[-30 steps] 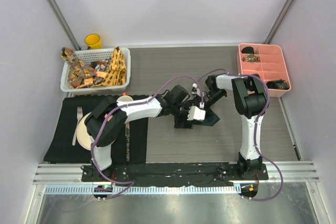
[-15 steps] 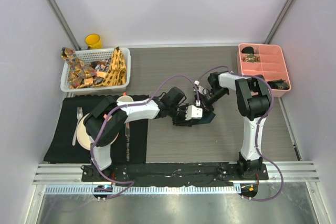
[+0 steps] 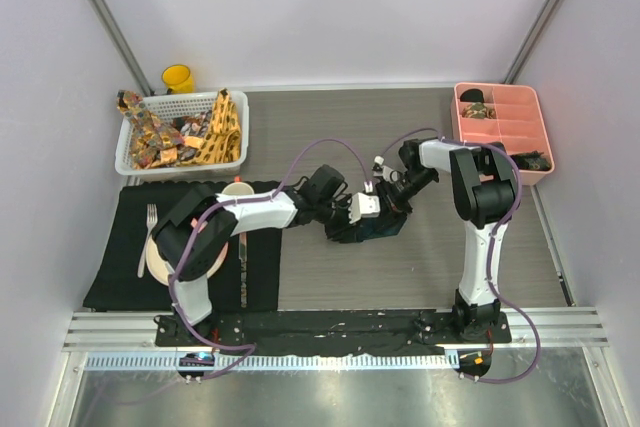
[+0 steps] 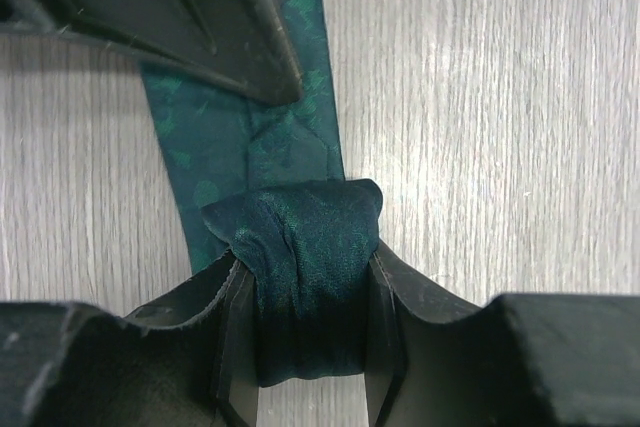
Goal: Roll the ties
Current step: Roll the tie at the center of the board.
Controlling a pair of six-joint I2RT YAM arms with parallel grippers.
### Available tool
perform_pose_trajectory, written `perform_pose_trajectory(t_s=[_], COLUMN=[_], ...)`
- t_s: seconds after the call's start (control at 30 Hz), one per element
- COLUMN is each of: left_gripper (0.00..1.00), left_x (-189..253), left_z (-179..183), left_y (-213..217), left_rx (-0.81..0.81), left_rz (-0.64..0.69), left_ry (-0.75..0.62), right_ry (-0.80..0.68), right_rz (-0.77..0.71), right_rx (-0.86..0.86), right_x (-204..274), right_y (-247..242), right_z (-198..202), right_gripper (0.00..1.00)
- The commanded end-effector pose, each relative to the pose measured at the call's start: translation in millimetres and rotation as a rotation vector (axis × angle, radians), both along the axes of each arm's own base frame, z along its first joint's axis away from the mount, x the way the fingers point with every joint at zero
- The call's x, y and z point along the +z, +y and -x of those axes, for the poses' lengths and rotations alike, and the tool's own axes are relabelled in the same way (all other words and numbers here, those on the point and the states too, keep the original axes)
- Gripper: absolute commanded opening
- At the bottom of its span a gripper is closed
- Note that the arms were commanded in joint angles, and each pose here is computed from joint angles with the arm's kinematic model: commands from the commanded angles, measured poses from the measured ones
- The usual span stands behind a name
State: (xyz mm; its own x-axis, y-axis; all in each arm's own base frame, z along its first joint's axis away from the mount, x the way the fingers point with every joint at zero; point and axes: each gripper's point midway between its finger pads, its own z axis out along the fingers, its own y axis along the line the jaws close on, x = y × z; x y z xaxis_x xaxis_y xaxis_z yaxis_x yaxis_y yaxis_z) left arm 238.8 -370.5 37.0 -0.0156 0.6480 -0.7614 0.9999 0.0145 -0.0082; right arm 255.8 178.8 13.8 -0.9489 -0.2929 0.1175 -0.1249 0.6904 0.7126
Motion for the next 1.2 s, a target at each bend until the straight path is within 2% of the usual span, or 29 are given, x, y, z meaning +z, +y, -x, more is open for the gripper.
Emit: perform_pose_trajectory(t_s=[0.0, 0.1, 0.4, 0.53, 0.6, 0.7, 0.87, 0.93, 1.17], left_gripper=[0.31, 0.34, 0.37, 0.40, 0.41, 0.46, 0.51, 0.53, 0.54], left_x=[22.8, 35.6, -24.2, -37.1, -41.3, -45.5, -48.5, -48.6, -48.4], left_z=[-7.1, -12.7, -19.2, -13.5, -7.3, -0.5, 3.6, 4.2, 5.1], left_y=[8.5, 10.9, 38.3, 43.6, 45.5, 46.1, 44.3, 43.9, 39.9], left_rx=[0.125, 0.158, 0.236, 0.201, 0.173, 0.137, 0.123, 0.119, 0.108], left_rz=[0.030, 0.047, -0.210, -0.259, -0.273, -0.292, -0.297, -0.296, -0.276], left_ry=[0.028, 0.004, 0.053, 0.078, 0.092, 0.098, 0.112, 0.114, 0.123], right_ry=[-0.061, -0.058, -0.025, -0.018, -0.026, -0.071, -0.122, -0.112, -0.080], right_rz=[0.165, 0.185, 0.205, 0.185, 0.120, -0.023, -0.165, -0.206, -0.264], right_rx=[0.038, 0.039, 0.041, 0.039, 0.034, 0.014, -0.017, -0.041, -0.060], right_x=[-34.0, -35.3, -36.4, -30.8, -18.9, 8.0, 42.2, 53.1, 50.4], right_y=[-24.4, -27.0, -32.3, -30.2, -21.6, -1.9, 19.5, 26.4, 50.9], right_z=[-6.3, -4.2, 12.1, 17.3, 17.4, 6.5, -10.6, -13.8, -18.7], right_gripper=[0.19, 0.19, 0.19, 0.19, 0.20, 0.24, 0.48, 0.54, 0.54])
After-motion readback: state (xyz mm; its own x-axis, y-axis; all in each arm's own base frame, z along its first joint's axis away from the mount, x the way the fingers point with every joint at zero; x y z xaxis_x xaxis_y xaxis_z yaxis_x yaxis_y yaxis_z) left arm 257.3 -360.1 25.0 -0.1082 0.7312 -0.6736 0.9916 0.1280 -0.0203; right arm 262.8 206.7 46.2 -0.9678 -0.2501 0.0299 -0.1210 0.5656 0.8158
